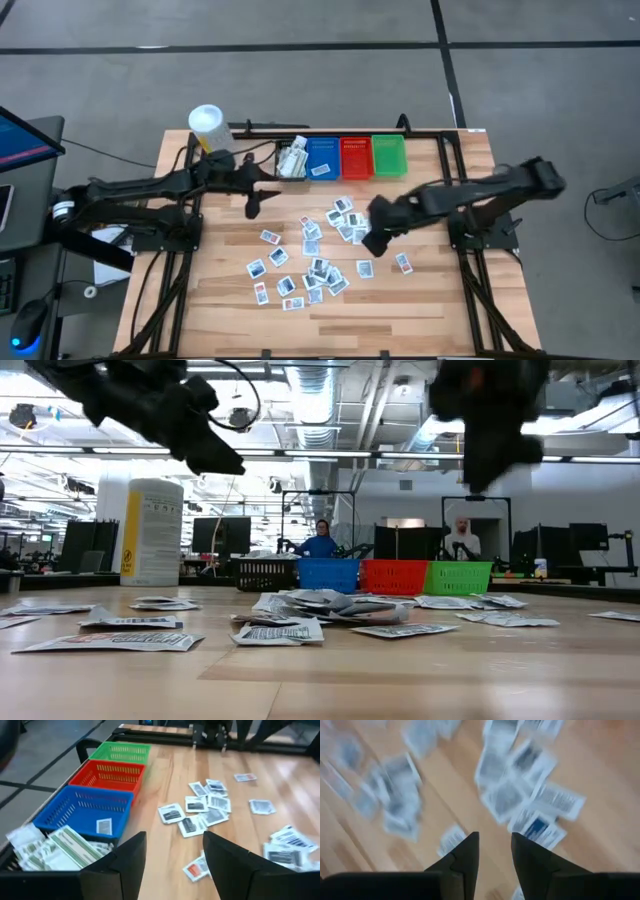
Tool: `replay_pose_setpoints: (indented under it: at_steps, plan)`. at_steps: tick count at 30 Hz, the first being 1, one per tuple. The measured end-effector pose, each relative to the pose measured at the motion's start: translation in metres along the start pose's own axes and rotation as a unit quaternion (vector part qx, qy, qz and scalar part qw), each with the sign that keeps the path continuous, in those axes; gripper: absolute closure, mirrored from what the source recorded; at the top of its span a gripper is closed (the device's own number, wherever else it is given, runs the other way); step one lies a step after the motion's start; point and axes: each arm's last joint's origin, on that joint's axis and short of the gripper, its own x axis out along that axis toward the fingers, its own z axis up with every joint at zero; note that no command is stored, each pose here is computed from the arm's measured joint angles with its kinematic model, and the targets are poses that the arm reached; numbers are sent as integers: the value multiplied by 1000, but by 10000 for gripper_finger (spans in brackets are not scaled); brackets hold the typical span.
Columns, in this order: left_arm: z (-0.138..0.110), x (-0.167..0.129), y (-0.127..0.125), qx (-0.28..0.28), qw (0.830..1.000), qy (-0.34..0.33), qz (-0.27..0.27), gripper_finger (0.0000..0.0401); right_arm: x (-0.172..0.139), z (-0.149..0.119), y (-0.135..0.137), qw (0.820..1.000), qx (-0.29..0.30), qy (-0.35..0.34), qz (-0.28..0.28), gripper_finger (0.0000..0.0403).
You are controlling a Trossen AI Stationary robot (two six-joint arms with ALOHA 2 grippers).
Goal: Pick & Place First Aid Supplies
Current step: Put the orange ointment pack in the blue bin
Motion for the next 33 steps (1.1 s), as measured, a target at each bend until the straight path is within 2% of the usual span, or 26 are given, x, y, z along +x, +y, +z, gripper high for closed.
replay_pose_setpoints:
  at_steps: [3,6,11,14,24,33]
  plan:
    - [-7,-10,-5,-16,1000,-14,-5,204,-27,-20,3,994,22,-102,-15,294]
    - [-17,-15,-10,-21,1000,-17,-12,204,-29,-47,0,988,45,-145,-32,294]
    - [-24,-21,-15,-23,999,-24,-21,204,-6,-87,-6,988,102,-109,-27,294]
    - [-23,-20,-14,-21,999,-31,-17,204,7,-102,-2,991,106,-82,-14,294]
    - [-16,-16,-13,10,998,-68,-6,204,51,-123,8,994,57,-18,-88,291]
    - [-15,-16,-12,11,997,-75,-4,204,80,-135,8,988,51,43,-141,253]
